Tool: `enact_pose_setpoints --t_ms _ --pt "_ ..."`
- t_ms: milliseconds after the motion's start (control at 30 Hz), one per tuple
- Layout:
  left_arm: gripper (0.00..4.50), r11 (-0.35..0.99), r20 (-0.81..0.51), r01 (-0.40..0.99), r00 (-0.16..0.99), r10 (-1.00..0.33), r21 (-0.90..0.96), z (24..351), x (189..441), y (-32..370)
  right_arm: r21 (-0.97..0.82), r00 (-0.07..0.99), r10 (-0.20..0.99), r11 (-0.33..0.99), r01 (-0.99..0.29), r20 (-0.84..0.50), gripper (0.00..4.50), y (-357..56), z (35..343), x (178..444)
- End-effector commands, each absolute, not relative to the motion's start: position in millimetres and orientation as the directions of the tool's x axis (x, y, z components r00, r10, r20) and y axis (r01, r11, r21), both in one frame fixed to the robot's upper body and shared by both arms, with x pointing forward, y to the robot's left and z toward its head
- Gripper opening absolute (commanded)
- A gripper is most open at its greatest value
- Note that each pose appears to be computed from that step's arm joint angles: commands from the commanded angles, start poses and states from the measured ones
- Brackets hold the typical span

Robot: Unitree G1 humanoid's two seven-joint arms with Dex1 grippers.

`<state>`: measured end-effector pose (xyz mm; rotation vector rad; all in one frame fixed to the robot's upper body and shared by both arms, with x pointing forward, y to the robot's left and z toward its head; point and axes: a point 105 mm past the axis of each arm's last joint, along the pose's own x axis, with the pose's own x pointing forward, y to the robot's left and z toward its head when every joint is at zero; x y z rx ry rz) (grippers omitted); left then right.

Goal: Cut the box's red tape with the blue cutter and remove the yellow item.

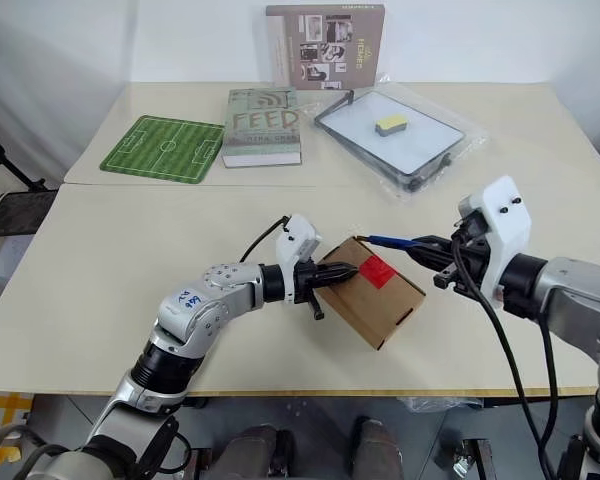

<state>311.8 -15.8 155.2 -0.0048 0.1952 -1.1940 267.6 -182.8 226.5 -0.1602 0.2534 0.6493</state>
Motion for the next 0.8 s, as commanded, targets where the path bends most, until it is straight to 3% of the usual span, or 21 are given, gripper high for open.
enact_pose_setpoints --t_ms 33,400,800 --pt "0.01 0.353 -0.155 0.931 0.336 -0.929 -0.096 156.1 308.5 -20.0 -0.112 0.777 0.574 0.781 -0.615 -0.259 0.16 -181.0 233.5 265.5" --pt "0.01 0.343 -0.171 0.935 0.325 -0.930 -0.087 153.9 308.2 -22.2 -0.119 0.759 0.560 0.773 -0.623 -0.331 0.16 -182.3 224.4 259.2" --pt "0.01 0.396 -0.276 0.913 0.357 -0.893 -0.100 140.9 313.8 -25.0 -0.126 0.741 0.525 0.774 -0.620 -0.419 0.16 -189.0 225.4 258.0"
